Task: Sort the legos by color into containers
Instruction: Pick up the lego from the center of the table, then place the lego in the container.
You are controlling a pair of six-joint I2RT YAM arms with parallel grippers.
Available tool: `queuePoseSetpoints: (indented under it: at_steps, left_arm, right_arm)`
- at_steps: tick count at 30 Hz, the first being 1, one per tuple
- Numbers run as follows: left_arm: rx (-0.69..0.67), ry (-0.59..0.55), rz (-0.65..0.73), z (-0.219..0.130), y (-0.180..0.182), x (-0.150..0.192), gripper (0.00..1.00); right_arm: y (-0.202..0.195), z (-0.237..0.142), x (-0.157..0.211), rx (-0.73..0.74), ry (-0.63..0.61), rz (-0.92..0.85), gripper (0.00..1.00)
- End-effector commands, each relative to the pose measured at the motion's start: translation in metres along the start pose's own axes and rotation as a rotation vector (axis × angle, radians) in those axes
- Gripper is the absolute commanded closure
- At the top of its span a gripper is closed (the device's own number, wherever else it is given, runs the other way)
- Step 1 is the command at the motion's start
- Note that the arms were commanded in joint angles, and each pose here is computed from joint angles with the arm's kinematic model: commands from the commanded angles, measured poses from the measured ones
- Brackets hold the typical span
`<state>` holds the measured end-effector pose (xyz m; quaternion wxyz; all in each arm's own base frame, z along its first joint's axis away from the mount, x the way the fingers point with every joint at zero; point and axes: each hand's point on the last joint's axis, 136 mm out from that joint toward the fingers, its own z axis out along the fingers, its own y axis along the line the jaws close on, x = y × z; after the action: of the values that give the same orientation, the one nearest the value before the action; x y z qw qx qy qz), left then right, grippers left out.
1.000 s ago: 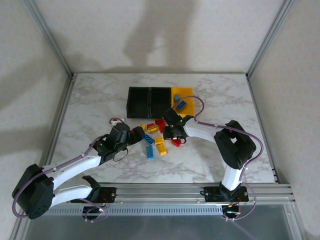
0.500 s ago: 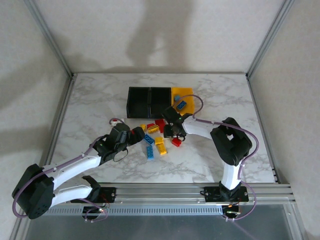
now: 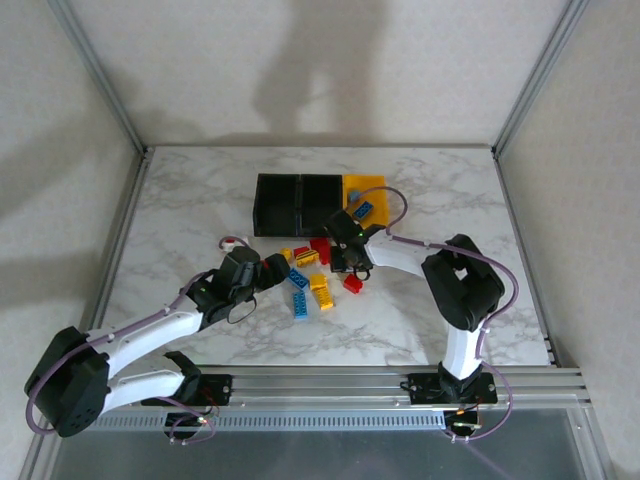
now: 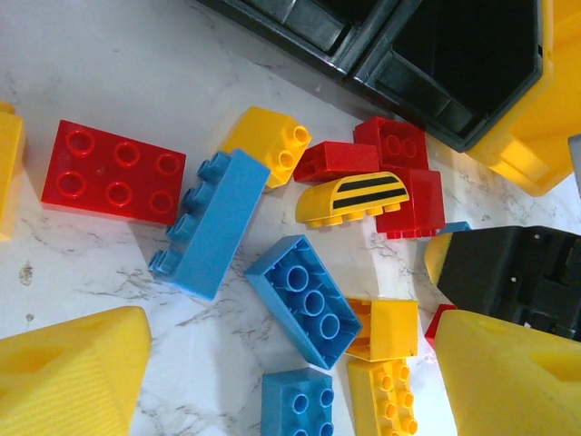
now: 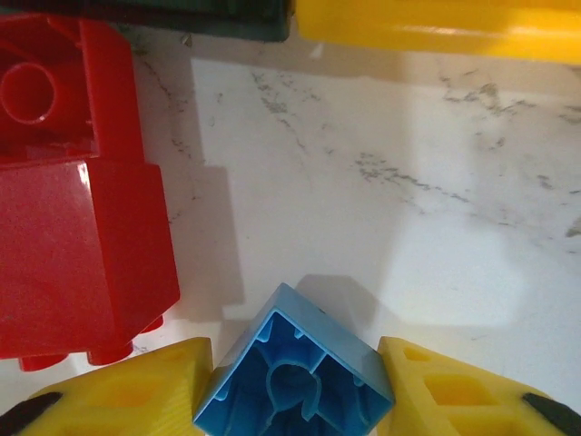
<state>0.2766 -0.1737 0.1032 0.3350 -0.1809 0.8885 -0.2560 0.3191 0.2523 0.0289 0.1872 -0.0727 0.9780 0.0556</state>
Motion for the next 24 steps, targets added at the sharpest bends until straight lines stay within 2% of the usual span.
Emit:
queuePoseSetpoints:
  at_steps: [1,9,15,24]
  left_arm:
    - [0.005,-0.007,-0.007,0.002,-0.002,0.0,0.18]
    - [0.012,-0.01,-0.008,0.002,-0.006,-0.002,0.18]
    - [0.014,-0.014,-0.017,0.0,-0.006,-0.002,0.18]
    - [0.01,-0.025,-0.018,-0.004,-0.004,-0.005,0.18]
  right_arm:
    - [-0.007,-0.036,-0.032,0.004,-0.092,0.022,0.55]
    - [-0.034,-0.06,-0.095,0.023,-0.184,0.073,0.54]
    - [-0.051,-0.043,-0.142,0.03,-0.219,0.117,0.54]
    - [-0.062,-0.007,-0.159,0.045,-0.187,0.141,0.52]
